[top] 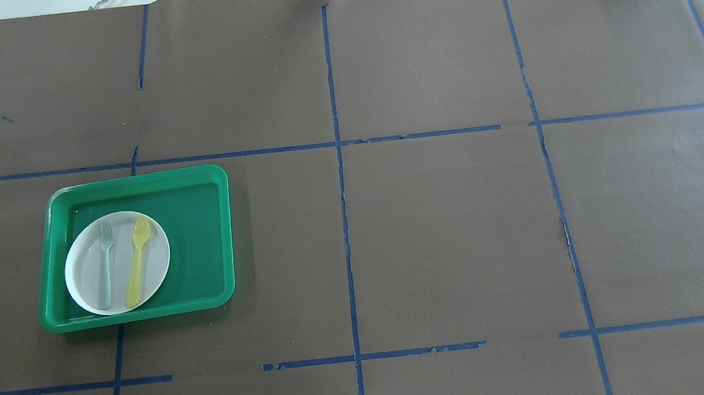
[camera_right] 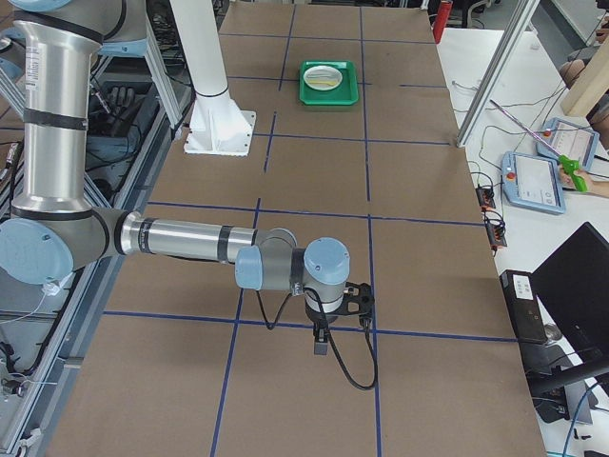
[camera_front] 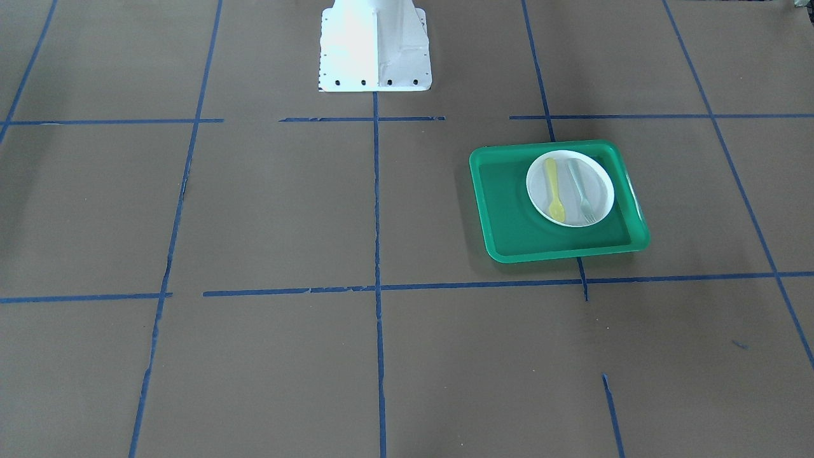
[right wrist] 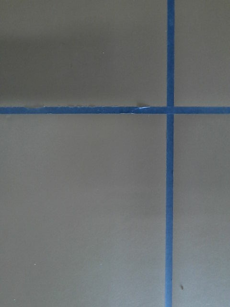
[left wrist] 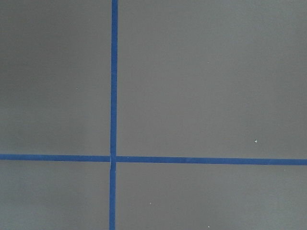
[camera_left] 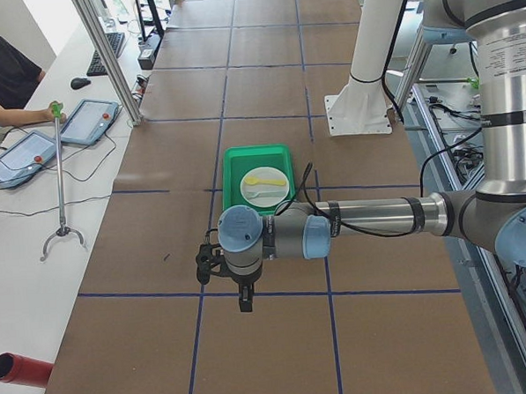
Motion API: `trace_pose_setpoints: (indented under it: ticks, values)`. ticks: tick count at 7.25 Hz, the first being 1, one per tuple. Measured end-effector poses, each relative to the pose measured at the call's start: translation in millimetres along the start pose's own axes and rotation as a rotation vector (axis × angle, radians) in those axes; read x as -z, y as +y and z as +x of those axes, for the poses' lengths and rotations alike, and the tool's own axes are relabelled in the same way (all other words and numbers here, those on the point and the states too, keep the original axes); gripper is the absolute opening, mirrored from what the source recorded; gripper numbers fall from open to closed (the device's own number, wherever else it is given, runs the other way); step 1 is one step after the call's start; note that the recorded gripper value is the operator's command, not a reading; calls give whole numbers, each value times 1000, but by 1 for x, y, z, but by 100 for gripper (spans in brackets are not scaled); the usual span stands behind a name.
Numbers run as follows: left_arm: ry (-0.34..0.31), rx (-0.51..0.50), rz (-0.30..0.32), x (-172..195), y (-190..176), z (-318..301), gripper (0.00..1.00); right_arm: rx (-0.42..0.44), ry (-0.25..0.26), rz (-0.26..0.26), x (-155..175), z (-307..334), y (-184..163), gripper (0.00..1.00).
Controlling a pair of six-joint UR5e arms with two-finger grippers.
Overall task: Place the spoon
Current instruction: 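Move the left gripper over the yellow spoon on the white plate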
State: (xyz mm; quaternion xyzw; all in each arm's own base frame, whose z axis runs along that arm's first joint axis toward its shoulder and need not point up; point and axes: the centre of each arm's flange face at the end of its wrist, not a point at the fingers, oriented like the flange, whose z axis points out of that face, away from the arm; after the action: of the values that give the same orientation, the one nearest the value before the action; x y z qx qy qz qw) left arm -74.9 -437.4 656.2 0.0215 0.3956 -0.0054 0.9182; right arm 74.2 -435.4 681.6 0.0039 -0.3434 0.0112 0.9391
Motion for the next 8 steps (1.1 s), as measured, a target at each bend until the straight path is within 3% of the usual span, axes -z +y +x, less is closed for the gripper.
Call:
trace_pose_setpoints:
  ticks: [4,5,8]
  values:
    - [-17,-50,50,17,-19,21,100,0,0,1,0,0,0,100]
    - [-23,-79,60,22,-28,50,100,0,0,0,0,0,0,100]
    - [-25,-81,57,9,-40,212,100,0,0,0,0,0,0,100]
